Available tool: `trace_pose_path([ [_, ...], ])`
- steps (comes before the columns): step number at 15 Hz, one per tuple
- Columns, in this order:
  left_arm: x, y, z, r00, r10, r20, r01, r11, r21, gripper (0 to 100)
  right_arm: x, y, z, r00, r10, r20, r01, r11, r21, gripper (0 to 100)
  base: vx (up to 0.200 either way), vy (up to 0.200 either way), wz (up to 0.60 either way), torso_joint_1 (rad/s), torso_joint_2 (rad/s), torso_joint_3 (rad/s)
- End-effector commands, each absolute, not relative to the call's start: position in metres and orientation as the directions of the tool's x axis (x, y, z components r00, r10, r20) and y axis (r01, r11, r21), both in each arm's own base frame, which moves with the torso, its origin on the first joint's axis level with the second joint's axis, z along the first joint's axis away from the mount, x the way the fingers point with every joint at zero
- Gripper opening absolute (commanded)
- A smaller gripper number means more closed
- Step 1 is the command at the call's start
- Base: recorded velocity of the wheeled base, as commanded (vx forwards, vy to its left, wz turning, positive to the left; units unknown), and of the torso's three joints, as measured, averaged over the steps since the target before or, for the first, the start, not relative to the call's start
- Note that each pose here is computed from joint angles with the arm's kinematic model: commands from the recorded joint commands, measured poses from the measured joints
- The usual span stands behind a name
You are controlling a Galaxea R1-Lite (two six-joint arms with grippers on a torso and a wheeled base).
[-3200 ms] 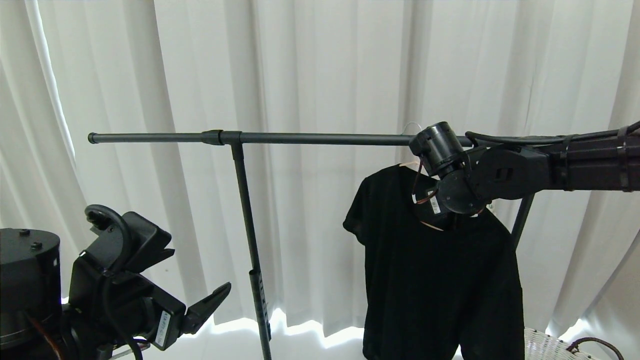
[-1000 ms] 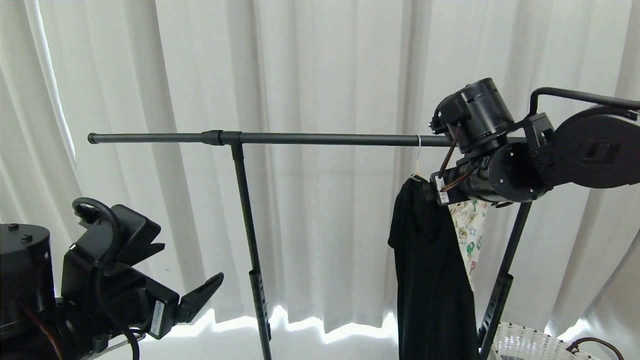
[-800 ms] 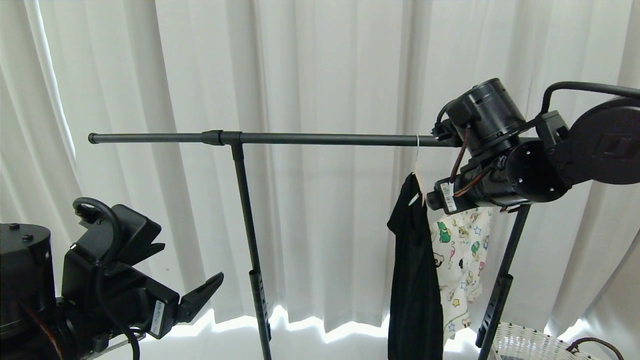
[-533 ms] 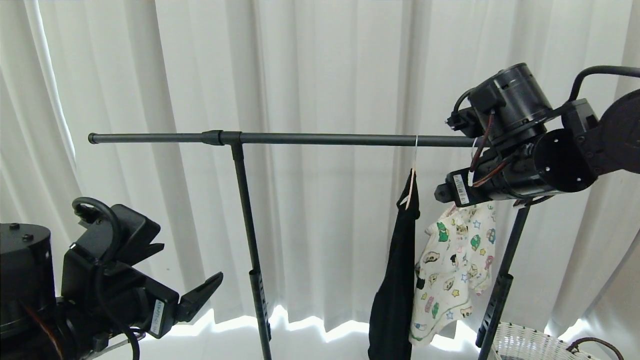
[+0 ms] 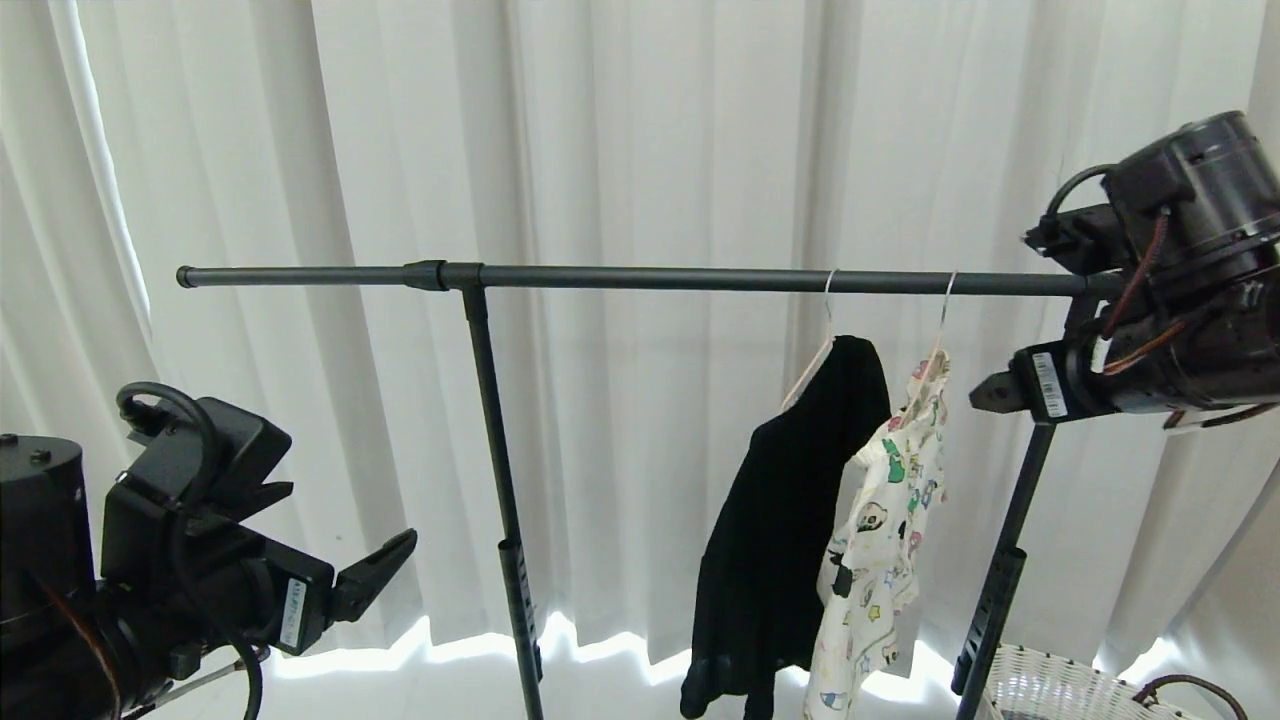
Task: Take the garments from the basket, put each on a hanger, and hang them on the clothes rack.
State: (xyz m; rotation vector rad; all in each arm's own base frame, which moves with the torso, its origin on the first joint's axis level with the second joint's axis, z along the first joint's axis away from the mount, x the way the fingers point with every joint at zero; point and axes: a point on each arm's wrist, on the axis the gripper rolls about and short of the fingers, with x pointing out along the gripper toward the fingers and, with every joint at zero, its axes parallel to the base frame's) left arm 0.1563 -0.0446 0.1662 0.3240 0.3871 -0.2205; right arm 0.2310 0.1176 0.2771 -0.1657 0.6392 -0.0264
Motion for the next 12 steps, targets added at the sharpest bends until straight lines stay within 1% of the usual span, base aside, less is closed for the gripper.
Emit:
trace_pose_path([
  [1,0.158,-0.037,0.167,0.91,-0.103,-0.401,0.225,0.936,0.27,100,0.213,0.08,0.281,0.803,-0.159,-0.575,0.029,0.973,-0.228,100,0.0,0.0,0.0,0.0,0.0,0.0],
  [2,0.159,-0.032,0.167,0.914,-0.076,-0.398,0.196,0.943,0.27,100,0.205,0.063,0.279,0.792,-0.198,-0.577,0.026,0.956,-0.293,100,0.0,0.0,0.0,0.0,0.0,0.0],
  [3,0.159,-0.028,0.168,0.918,-0.053,-0.394,0.171,0.947,0.27,100,0.199,0.05,0.278,0.789,-0.227,-0.571,0.028,0.941,-0.337,100,0.0,0.0,0.0,0.0,0.0,0.0],
  [4,0.159,-0.025,0.168,0.92,-0.034,-0.39,0.15,0.951,0.27,100,0.196,0.04,0.276,0.796,-0.24,-0.556,0.037,0.936,-0.35,100,-0.2,0.0,0.0,0.007,0.0,0.007],
  [6,0.16,-0.018,0.169,0.922,0.001,-0.388,0.113,0.956,0.27,100,0.198,0.027,0.27,0.803,-0.286,-0.524,0.094,0.927,-0.362,100,-0.2,0.0,0.0,0.007,0.0,0.002],
  [10,0.164,-0.008,0.171,0.921,0.062,-0.384,0.046,0.963,0.265,100,0.203,0.011,0.265,0.823,-0.346,-0.45,0.15,0.897,-0.415,100,-0.2,0.0,0.0,0.001,0.0,0.001],
  [12,0.163,-0.007,0.171,0.921,0.067,-0.384,0.04,0.964,0.265,100,0.204,0.007,0.255,0.834,-0.362,-0.416,0.174,0.889,-0.424,100,-0.2,0.0,0.0,0.005,0.0,-0.005],
])
